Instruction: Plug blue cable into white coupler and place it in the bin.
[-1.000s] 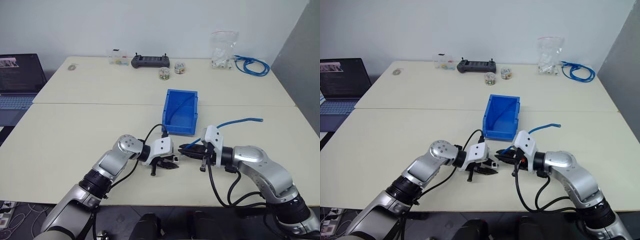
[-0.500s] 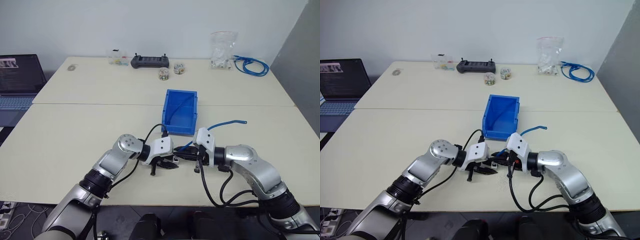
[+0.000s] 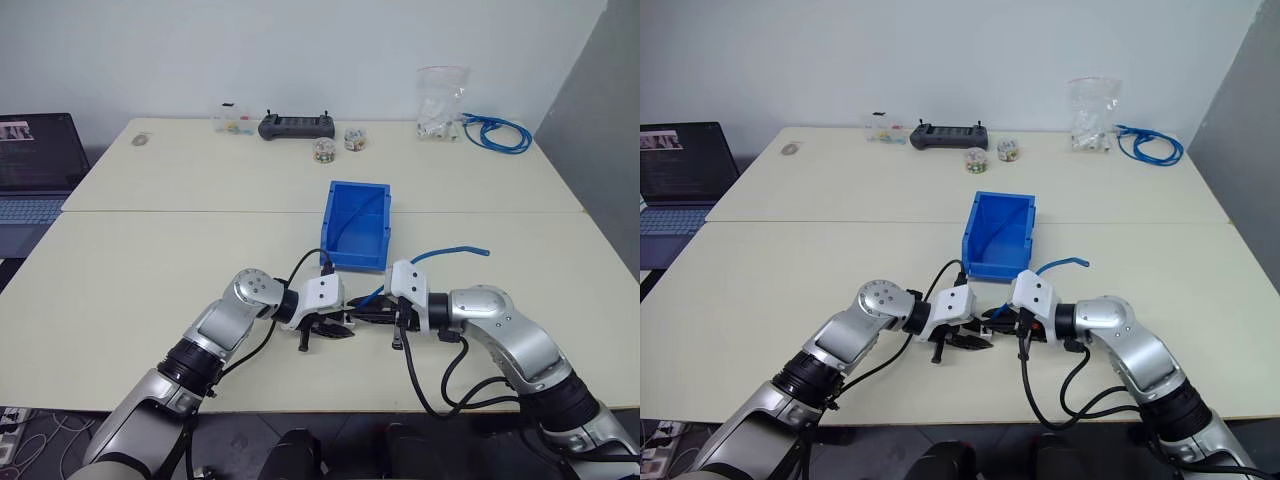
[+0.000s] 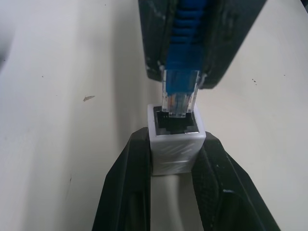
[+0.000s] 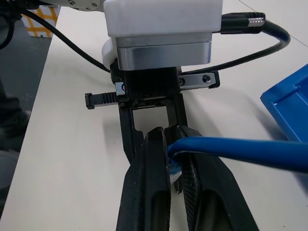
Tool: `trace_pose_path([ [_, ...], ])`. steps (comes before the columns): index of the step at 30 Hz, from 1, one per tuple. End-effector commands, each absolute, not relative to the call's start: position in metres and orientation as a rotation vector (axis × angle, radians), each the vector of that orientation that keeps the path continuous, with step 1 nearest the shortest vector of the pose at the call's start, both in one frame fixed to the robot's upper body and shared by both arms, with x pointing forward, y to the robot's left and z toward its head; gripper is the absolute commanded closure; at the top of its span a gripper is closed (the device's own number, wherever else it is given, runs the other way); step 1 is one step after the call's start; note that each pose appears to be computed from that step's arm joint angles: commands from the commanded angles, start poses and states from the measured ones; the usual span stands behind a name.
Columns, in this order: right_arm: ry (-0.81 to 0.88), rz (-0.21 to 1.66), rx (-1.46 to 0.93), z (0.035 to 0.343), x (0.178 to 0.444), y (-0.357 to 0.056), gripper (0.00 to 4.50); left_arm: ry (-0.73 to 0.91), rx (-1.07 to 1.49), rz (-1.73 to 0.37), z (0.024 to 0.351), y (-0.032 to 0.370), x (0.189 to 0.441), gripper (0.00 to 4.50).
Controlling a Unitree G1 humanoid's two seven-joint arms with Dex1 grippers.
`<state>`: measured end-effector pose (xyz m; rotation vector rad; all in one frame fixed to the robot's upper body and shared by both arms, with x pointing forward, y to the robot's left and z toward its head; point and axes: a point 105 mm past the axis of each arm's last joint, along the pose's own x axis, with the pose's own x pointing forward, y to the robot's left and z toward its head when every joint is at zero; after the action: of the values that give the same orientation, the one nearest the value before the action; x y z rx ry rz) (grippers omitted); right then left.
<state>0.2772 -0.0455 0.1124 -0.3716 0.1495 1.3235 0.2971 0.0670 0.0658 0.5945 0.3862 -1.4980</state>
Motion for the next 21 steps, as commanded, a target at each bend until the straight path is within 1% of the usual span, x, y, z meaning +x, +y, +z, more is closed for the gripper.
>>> trace_pose_path([
  [1, 0.189, 1.343, -0.390, 0.102, 0.279, -0.041, 4.45, 0.465, 0.610, -1.503, 0.050, 0.074, 0.291, 3.67],
  [6, 0.179, 1.354, -0.394, 0.106, 0.283, -0.037, 4.45, 0.469, 0.617, -1.506, 0.049, 0.076, 0.290, 3.67],
  [10, 0.218, 1.387, -0.396, 0.099, 0.277, -0.039, 4.45, 0.471, 0.616, -1.500, 0.049, 0.077, 0.290, 3.67],
  [15, 0.219, 1.413, -0.366, 0.098, 0.271, -0.035, 4.45, 0.470, 0.613, -1.491, 0.049, 0.078, 0.291, 3.67],
  [21, 0.214, 1.413, -0.377, 0.096, 0.273, -0.031, 4.45, 0.472, 0.616, -1.493, 0.049, 0.079, 0.291, 3.67],
])
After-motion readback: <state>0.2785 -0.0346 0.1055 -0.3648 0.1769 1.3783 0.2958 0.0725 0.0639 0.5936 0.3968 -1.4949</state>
